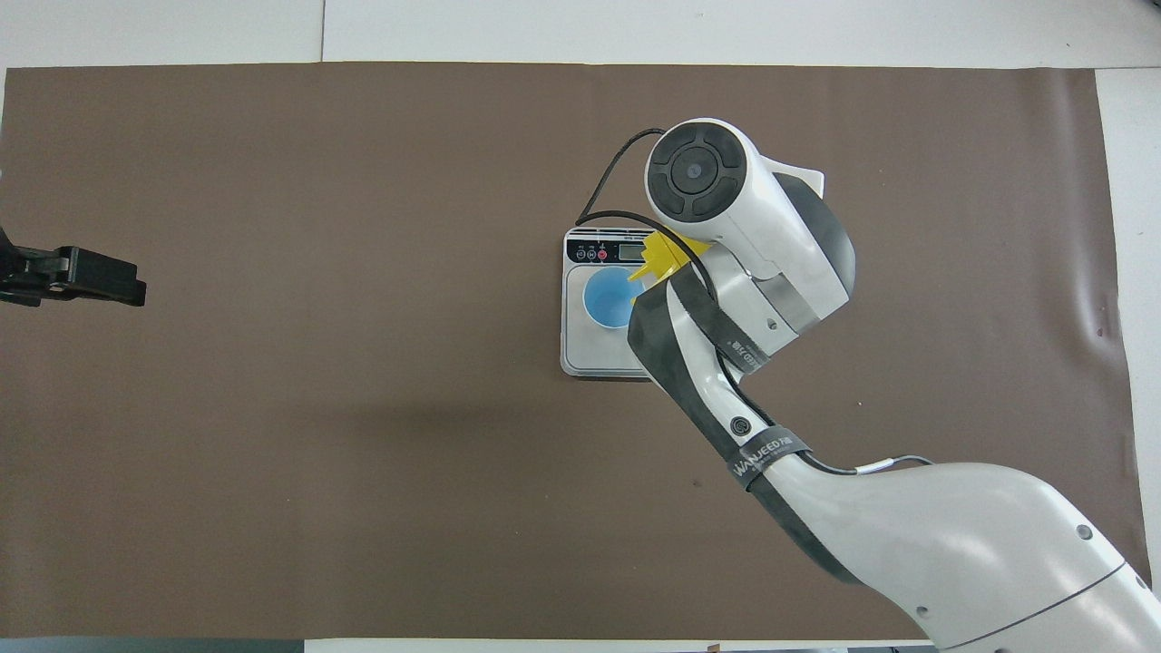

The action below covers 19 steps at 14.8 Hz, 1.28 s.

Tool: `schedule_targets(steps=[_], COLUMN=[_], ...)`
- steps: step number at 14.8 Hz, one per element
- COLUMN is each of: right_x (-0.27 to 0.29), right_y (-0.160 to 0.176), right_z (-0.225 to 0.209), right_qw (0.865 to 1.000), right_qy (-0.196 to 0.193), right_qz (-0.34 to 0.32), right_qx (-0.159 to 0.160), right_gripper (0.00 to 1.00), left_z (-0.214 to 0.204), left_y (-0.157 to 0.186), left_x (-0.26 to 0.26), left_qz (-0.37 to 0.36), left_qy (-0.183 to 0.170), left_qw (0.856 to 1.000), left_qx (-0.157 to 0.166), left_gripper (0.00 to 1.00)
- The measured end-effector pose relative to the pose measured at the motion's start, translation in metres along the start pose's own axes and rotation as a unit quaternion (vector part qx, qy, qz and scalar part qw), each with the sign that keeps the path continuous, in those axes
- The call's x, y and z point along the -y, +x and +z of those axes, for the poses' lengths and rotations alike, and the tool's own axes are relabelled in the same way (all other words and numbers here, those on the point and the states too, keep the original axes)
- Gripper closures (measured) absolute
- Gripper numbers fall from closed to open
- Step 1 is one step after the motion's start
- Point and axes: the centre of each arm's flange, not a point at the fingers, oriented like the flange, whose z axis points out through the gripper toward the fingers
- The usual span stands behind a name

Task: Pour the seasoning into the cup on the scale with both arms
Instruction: 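Tilt the bottle nozzle down over the blue cup with the right gripper, then carry the bottle back away from the scale with the right gripper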

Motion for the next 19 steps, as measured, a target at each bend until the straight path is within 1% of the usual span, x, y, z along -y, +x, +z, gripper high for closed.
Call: schedule_targets(steps=[5,9,11,13,15,17,18,19], right_x=[0.001,0.005,0.004,-0.002,-0.016,-0.043,-0.058,-0.074], right_y=[-0.002,0.008,0.026,0.064,0.121,0.181,0.206,0.232], right_z=[0.0,-0.012,-0.011,-0.007,-0.001,0.006,0.009,0.014], right_qw=[1.0,0.999,0.997,0.99,0.974,0.947,0.928,0.904], right_qy=[-0.004,-0.012,-0.013,-0.008,0.007,0.022,0.028,0.035], right_qz=[0.0,0.028,0.055,0.094,0.146,0.199,0.227,0.255], right_qx=[0.003,0.031,0.059,0.108,0.176,0.253,0.296,0.341], right_gripper=[0.5,0.5,0.5,0.5,0.5,0.5,0.5,0.5], left_z=[0.0,0.0,0.0,0.0,0.0,0.0,0.0,0.0], left_y=[0.0,0.0,0.0,0.0,0.0,0.0,0.0,0.0], left_x=[0.0,0.0,0.0,0.0,0.0,0.0,0.0,0.0], left_qz=[0.0,0.0,0.0,0.0,0.0,0.0,0.0,0.0], left_qy=[0.0,0.0,0.0,0.0,0.0,0.0,0.0,0.0], left_qw=[1.0,1.0,1.0,1.0,1.0,1.0,1.0,1.0], left_qx=[0.0,0.0,0.0,0.0,0.0,0.0,0.0,0.0], left_gripper=[0.0,0.0,0.0,0.0,0.0,0.0,0.0,0.0])
